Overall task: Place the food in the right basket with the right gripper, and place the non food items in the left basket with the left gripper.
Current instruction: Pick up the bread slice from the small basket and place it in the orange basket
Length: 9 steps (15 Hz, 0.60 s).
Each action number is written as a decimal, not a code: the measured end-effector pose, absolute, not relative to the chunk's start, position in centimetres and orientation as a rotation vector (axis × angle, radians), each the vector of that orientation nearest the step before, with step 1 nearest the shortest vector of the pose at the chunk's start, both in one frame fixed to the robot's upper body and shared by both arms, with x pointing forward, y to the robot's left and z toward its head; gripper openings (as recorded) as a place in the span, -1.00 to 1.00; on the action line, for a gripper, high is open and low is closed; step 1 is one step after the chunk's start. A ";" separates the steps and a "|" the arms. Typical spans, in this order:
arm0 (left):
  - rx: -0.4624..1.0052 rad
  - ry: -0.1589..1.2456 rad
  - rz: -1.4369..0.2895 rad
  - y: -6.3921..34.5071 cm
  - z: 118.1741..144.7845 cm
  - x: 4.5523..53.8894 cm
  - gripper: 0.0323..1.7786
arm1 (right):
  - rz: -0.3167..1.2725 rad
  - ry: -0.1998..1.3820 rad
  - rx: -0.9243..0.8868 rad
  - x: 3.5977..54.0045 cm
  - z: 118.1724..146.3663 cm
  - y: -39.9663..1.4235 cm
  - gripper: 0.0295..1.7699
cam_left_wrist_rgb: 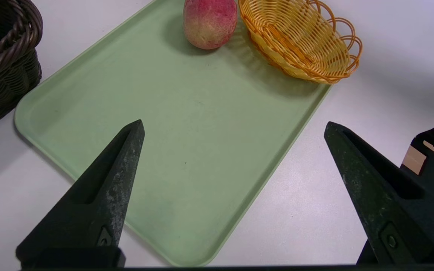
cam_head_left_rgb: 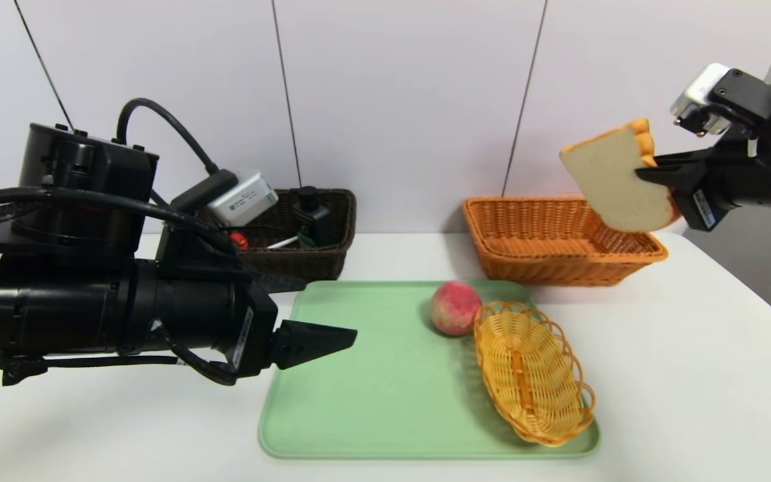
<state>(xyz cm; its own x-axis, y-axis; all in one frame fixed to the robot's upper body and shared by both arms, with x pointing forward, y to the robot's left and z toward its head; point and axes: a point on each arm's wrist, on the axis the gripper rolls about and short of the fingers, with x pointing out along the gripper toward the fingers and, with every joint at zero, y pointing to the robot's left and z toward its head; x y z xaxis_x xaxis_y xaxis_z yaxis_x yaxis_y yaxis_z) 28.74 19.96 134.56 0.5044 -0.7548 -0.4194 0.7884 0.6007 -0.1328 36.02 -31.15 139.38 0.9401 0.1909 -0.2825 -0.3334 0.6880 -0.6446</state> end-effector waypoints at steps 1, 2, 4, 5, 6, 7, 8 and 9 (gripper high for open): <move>0.079 0.468 -0.932 20.0 134.5 28.8 0.90 | 0.278 0.191 -0.782 36.7 139.2 -31.1 -0.90; 0.080 0.470 -0.932 19.9 134.5 28.8 0.90 | 0.257 0.181 -0.809 37.6 138.9 -31.0 -0.90; 0.079 0.474 -0.931 19.9 134.4 28.9 0.90 | 0.215 0.155 -0.839 39.6 138.2 -30.6 -0.90; 0.080 0.476 -0.931 19.8 134.3 28.9 0.90 | 0.193 0.143 -0.846 40.7 137.8 -30.4 -0.90; 0.080 0.478 -0.930 19.8 134.3 28.9 0.90 | 0.184 0.143 -0.847 41.7 137.3 -30.2 -0.90; 0.080 0.481 -0.929 19.8 134.2 29.0 0.90 | 0.188 0.154 -0.845 42.5 136.7 -29.9 -0.90; 0.079 0.482 -0.928 19.8 134.1 29.0 0.90 | 0.198 0.168 -0.842 43.2 136.0 -29.7 -0.90; 0.078 0.477 -0.928 19.8 134.0 29.1 0.90 | 0.208 0.183 -0.837 43.9 135.4 -29.4 -0.90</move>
